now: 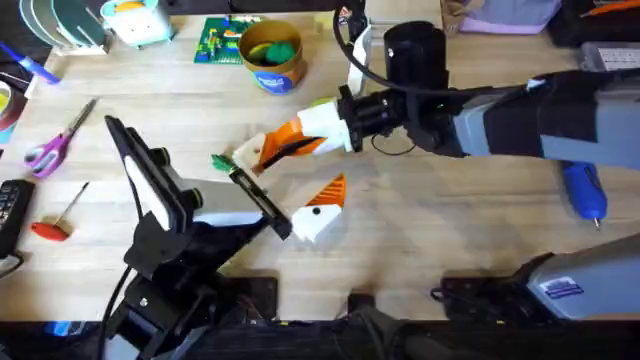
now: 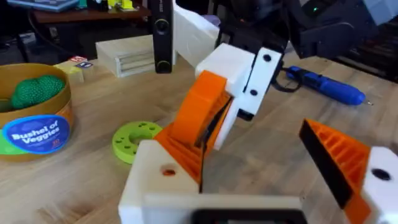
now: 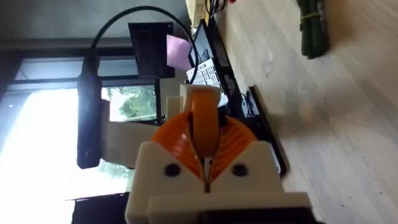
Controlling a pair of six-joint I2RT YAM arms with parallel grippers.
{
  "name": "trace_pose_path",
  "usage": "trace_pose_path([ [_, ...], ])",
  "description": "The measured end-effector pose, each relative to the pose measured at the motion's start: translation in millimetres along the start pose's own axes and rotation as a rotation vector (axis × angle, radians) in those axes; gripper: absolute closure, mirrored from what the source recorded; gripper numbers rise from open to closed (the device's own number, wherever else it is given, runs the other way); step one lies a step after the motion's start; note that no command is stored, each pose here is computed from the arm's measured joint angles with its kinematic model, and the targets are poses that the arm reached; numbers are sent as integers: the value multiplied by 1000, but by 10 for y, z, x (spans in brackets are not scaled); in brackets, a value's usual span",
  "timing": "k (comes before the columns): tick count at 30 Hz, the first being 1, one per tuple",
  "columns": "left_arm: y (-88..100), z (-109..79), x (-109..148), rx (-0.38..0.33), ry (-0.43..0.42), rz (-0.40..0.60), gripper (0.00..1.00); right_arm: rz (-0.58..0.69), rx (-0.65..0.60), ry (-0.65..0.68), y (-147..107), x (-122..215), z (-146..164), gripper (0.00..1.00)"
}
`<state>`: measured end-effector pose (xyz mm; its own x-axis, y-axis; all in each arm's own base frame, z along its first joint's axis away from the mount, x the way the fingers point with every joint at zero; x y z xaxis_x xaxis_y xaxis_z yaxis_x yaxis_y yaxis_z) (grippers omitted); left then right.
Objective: Pick up the gripper from the table and insert it into the empty holder that is missing its gripper. Then pick up a screw, insert it into the mounting hole, and use the screwdriver to tighten it. Finally, clean up the table by picking up the vegetable and placing it into the bucket.
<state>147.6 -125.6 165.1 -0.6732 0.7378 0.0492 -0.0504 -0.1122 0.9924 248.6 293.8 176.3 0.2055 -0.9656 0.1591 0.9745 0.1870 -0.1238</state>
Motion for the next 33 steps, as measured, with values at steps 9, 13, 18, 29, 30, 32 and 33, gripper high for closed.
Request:
trace_pose_path([
  [9,-6,25,1,7,19,4,8,8,8,-4,18,-89,-5,993],
  [13,-11,49,2,8,37,7,8,18,11,-2,69,-131,6,993],
  [18,-16,75,5,9,56,10,8,41,27,4,126,-171,13,993],
  [29,-24,110,8,9,83,15,8,110,107,26,217,-243,9,993],
  [30,-25,110,8,9,84,16,8,114,110,28,217,-245,12,993],
  [32,-25,113,8,8,86,16,8,118,116,30,219,-247,20,993],
  [33,-25,114,8,8,86,16,8,119,117,30,219,-247,21,993],
])
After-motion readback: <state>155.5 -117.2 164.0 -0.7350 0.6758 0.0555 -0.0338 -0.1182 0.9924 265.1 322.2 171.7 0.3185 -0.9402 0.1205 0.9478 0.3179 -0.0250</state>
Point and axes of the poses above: each hand's point on the last joint's axis, 136 mm out from that joint toward the fingers, its own x axis back along the fingers, its own z axis along the line the jaws close on, y = z × x, the point moved 5 cm from there along x, back along the fingers, and after that the axes turned 14 degrees about -x, right-handed, at the moved point
